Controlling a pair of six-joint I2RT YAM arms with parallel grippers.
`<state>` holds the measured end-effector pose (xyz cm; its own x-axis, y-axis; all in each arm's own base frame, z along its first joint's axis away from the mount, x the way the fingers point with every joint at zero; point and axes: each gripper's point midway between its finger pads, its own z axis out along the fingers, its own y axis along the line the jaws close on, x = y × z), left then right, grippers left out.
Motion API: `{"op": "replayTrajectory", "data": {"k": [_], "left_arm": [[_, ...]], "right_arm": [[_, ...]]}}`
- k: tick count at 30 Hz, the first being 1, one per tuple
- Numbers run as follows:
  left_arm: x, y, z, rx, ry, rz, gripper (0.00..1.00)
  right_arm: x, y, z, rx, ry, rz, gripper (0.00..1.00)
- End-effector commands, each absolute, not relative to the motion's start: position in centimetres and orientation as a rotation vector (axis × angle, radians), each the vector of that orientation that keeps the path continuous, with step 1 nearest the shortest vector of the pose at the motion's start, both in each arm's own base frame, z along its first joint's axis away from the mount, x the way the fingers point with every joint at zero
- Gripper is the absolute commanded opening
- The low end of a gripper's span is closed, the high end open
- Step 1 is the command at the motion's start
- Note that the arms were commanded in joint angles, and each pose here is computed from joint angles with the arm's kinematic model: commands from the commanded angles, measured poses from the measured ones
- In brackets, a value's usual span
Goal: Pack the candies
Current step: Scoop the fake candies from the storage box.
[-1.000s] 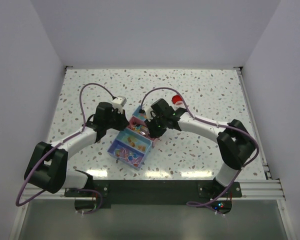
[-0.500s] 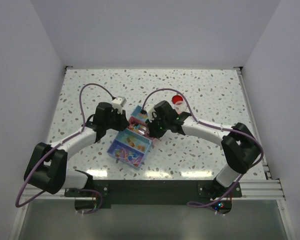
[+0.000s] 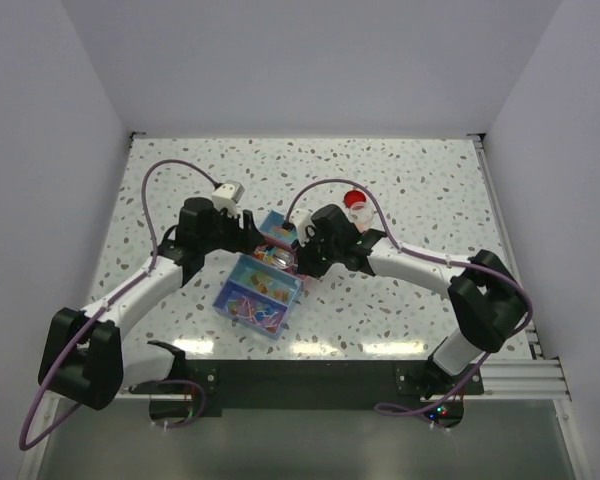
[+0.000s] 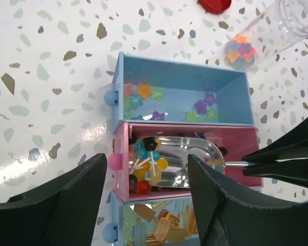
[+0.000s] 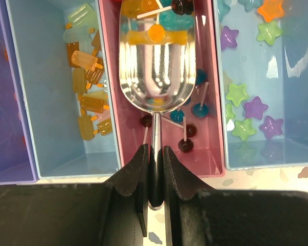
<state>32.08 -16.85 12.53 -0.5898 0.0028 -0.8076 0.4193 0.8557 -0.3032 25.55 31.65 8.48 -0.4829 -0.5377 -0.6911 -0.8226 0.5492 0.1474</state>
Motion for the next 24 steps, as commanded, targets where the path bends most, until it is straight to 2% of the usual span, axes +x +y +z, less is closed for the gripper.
{"op": "replayTrajectory", "data": {"k": [1, 2, 7, 24], "left_arm": [[32.9, -17.4, 16.7, 0.301, 2.026, -0.639, 0.69], [32.8, -17.3, 16.9, 0.298, 2.019, -0.637, 0.75], [33.2, -16.6, 17.3, 0.266, 2.015, -0.594, 0.80], [34.1, -13.1, 21.2, 0.050, 1.899, -0.443, 0.85]], "right_arm": [[25.8, 33.4, 11.3, -1.091, 2.042, 0.721, 0.00], [25.9, 33.5, 11.5, -1.082, 2.030, 0.729, 0.00], [25.8, 33.5, 11.6, -1.071, 2.006, 0.758, 0.00], [26.5, 32.8, 11.6, -1.018, 1.927, 0.840, 0.00]]}}
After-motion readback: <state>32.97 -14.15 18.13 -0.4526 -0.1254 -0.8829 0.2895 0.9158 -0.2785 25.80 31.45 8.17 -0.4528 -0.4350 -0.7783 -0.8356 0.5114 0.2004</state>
